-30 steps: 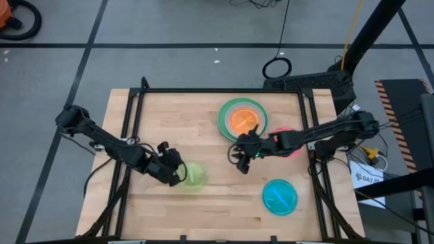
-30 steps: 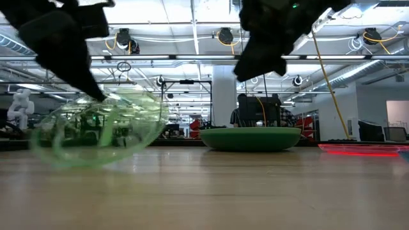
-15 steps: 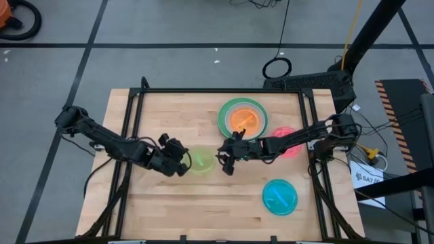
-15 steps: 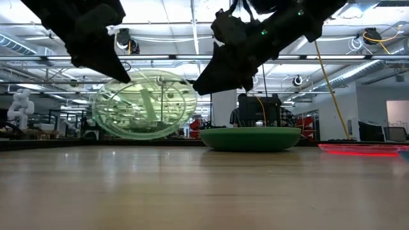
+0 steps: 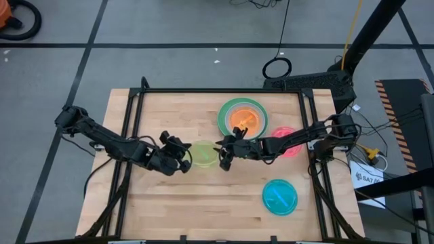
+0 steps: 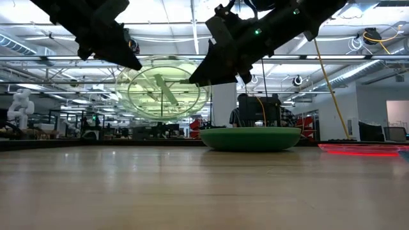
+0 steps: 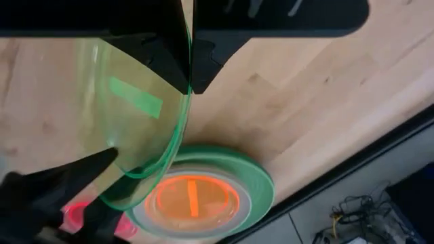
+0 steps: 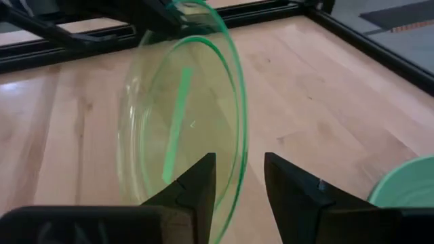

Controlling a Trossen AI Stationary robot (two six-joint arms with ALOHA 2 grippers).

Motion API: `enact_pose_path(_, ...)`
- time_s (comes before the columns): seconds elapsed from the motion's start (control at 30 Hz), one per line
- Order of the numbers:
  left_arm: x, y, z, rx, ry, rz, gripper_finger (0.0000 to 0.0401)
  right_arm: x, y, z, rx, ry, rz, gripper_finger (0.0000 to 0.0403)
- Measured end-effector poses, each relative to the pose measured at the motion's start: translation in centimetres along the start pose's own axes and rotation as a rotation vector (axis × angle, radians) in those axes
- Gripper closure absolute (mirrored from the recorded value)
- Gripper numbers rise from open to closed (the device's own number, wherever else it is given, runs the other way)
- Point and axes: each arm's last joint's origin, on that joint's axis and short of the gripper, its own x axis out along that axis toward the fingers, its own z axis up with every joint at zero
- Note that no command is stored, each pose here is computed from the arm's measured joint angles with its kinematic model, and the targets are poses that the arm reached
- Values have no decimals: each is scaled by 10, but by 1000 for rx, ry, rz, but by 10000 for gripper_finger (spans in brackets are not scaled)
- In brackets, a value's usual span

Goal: Stack plastic plates
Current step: Stack the light green plate on top of the orange plate

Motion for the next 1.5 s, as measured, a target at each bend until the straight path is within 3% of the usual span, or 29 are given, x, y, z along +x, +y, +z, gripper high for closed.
enact_pose_path(0.57,0,-1,1,-4,-11,-7,383,0,0,0,-15,-4,-14,389)
enact_pose_path(0.97,-1,-1,0,11,0,-12,380,0,1,0,-15,3,12,387)
enact_pose_path(1.27,-1,-3,-2,63,56,-79,378,0,1,-1,-13,19,39,391)
enact_pose_path(1.37,-1,-3,-2,76,61,-86,357,0,1,-1,-7,21,55,391)
enact_pose_path(1.5,-1,-3,-1,93,56,-90,298,0,1,0,-1,13,61,392)
